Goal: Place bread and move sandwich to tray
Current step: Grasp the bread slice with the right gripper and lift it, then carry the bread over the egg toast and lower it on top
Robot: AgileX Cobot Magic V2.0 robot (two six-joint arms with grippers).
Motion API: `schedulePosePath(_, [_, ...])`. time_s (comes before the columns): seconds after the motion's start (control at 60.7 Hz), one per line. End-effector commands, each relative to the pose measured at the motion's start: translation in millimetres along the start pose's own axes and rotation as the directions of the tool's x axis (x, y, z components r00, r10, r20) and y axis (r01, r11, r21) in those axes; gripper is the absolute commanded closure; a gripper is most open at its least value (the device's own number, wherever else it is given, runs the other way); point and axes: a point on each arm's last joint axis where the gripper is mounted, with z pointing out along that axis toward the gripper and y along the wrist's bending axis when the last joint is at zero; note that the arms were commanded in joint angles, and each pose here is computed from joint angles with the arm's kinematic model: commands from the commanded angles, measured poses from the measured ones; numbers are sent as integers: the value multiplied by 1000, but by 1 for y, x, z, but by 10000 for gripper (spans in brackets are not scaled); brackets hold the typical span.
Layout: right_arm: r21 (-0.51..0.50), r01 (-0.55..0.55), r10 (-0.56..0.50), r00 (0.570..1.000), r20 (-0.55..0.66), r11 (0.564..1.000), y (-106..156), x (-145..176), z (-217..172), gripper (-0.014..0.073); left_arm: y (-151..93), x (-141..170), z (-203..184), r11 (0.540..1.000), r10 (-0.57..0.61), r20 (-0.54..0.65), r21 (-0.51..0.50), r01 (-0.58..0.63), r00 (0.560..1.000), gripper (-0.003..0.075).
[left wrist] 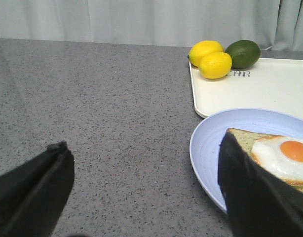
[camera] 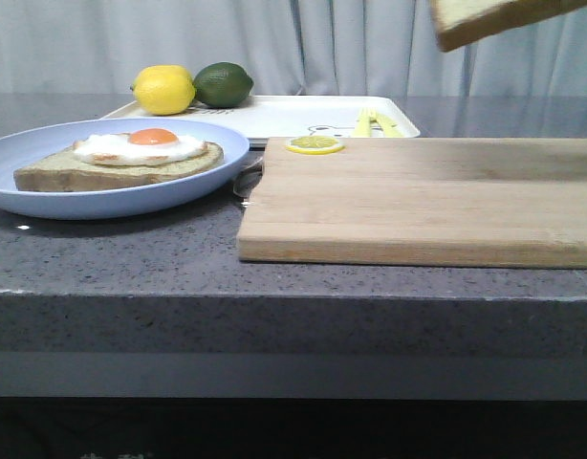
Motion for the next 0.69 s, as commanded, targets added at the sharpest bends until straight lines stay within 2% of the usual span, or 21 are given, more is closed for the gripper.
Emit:
schedulePosePath(0.0, [-121, 65, -61, 998, 35, 990, 43, 2, 16, 650, 1, -18, -2, 1000, -8, 104, -4, 9, 995, 132])
schedulePosePath(0.148, [-199, 66, -59, 997, 38, 978, 85, 25, 71, 650, 1, -18, -2, 1000, -8, 104, -4, 9, 995, 132])
schedulePosePath(0.33, [-265, -76, 93, 994, 51, 961, 122, 57, 127, 650, 1, -18, -2, 1000, -8, 104, -4, 9, 995, 132])
schedulePosePath(0.462, [-231, -208, 226, 972, 56, 951, 121, 73, 161, 650, 1, -18, -2, 1000, -8, 104, -4, 9, 995, 132])
schedulePosePath(0.676, [-139, -347, 354, 935, 25, 927, 90, 89, 206, 650, 1, -18, -2, 1000, -8, 104, -4, 9, 995, 132])
